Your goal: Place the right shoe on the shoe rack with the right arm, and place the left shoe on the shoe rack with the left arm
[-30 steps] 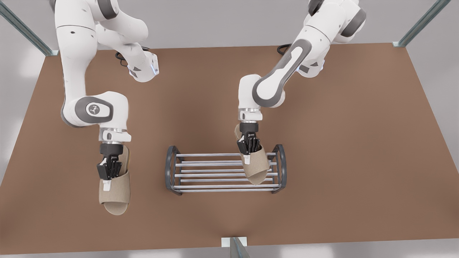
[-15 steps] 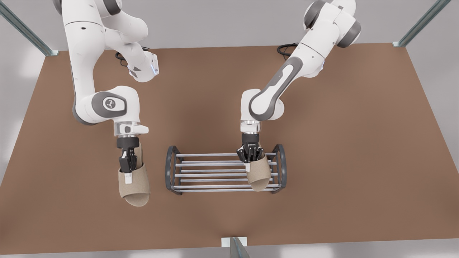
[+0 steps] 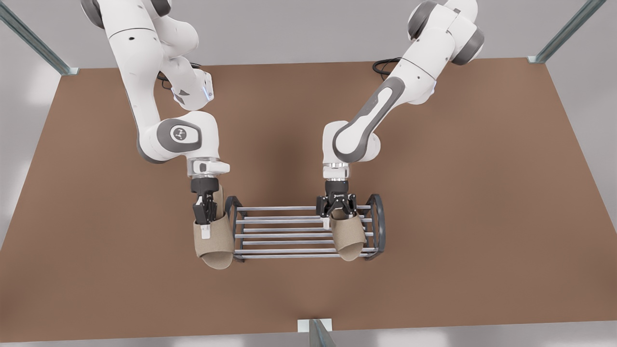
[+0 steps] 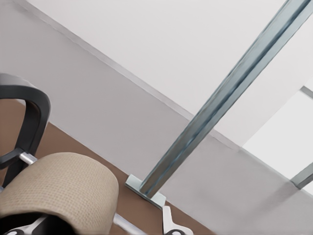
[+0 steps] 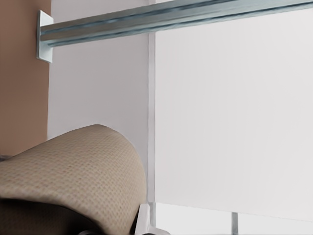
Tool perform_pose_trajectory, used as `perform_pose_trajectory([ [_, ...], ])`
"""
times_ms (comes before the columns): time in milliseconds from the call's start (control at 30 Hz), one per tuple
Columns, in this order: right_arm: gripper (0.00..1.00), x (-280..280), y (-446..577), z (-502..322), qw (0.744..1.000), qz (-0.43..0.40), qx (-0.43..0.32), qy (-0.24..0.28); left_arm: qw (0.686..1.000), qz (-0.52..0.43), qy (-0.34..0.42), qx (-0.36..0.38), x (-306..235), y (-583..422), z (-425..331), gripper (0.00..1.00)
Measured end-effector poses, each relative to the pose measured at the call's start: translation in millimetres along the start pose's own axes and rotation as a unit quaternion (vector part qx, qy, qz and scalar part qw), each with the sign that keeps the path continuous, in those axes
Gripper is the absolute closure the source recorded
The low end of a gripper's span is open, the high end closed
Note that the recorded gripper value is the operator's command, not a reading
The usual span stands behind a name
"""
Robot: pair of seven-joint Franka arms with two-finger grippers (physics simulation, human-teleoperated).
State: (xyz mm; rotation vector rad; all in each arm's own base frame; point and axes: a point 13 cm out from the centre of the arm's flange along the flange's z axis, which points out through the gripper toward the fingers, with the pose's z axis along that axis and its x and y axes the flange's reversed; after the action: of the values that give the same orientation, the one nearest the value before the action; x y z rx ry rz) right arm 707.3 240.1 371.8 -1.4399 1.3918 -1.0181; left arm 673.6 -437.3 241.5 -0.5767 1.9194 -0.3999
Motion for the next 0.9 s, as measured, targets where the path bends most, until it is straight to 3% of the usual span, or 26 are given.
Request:
perform_pose_trajectory([
  [233, 0.73, -8, 7, -3, 1.000, 0.001, 0.001, 0.005, 1.000, 0.007, 0.004, -0.001, 14, -8, -11, 0.00],
  [567, 0.73, -75, 0, -27, 0.999, 0.027, 0.017, -0.010, 1.000, 0.008, 0.002, 0.000, 2, -20, -49, 0.00],
  [667, 0.73, -75, -1, -28, 0.999, 0.035, 0.018, -0.004, 0.998, -0.054, -0.034, -0.006, -88, -38, -68, 0.00],
  [733, 0.73, -85, 5, -29, 0.999, 0.038, 0.015, -0.004, 0.971, -0.215, -0.089, -0.047, -233, -42, -50, 0.00],
  [767, 0.73, -97, 11, -31, 0.999, 0.040, 0.014, -0.007, 0.938, -0.314, -0.109, -0.095, -311, -9, -39, 0.00],
  [833, 0.73, -124, 20, -36, 0.999, 0.046, 0.012, -0.011, 0.835, -0.494, -0.133, -0.204, -456, 82, -55, 0.00],
  [900, 0.73, -138, 25, -32, 0.998, 0.055, 0.013, -0.005, 0.756, -0.567, -0.097, -0.312, -506, 171, -77, 0.00],
])
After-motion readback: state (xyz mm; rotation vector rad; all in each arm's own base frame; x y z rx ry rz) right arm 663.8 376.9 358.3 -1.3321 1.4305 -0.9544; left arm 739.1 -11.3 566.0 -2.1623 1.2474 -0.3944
